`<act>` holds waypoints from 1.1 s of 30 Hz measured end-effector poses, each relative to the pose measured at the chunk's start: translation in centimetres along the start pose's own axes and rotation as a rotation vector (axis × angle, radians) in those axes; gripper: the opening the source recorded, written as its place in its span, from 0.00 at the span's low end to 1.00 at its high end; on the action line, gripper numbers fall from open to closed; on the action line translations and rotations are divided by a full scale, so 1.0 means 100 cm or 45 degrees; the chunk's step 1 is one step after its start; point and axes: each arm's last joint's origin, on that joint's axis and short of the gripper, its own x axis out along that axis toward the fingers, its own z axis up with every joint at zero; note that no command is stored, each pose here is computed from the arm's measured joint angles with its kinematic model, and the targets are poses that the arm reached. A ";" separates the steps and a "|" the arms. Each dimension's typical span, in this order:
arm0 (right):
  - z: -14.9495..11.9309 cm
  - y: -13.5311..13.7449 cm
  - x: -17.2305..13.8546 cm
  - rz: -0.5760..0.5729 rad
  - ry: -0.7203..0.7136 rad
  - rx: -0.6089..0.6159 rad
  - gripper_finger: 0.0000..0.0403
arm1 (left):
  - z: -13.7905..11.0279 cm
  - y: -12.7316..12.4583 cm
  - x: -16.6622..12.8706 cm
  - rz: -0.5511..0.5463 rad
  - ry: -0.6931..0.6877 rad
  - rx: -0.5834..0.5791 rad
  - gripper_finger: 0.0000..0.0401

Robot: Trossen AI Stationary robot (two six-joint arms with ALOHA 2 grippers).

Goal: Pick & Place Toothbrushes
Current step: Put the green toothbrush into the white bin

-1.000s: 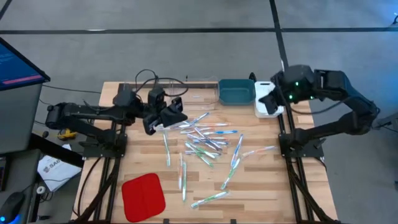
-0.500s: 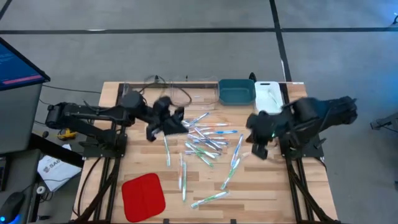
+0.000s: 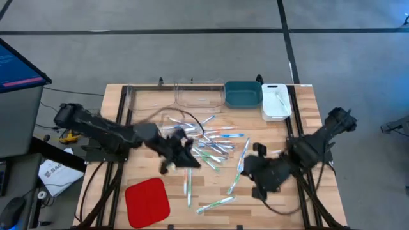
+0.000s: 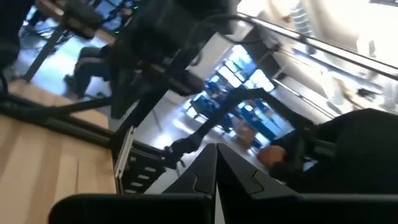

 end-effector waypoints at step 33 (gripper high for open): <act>-0.125 0.061 -0.014 0.014 -0.137 0.069 0.12 | -0.165 0.036 0.160 0.826 0.989 0.089 0.44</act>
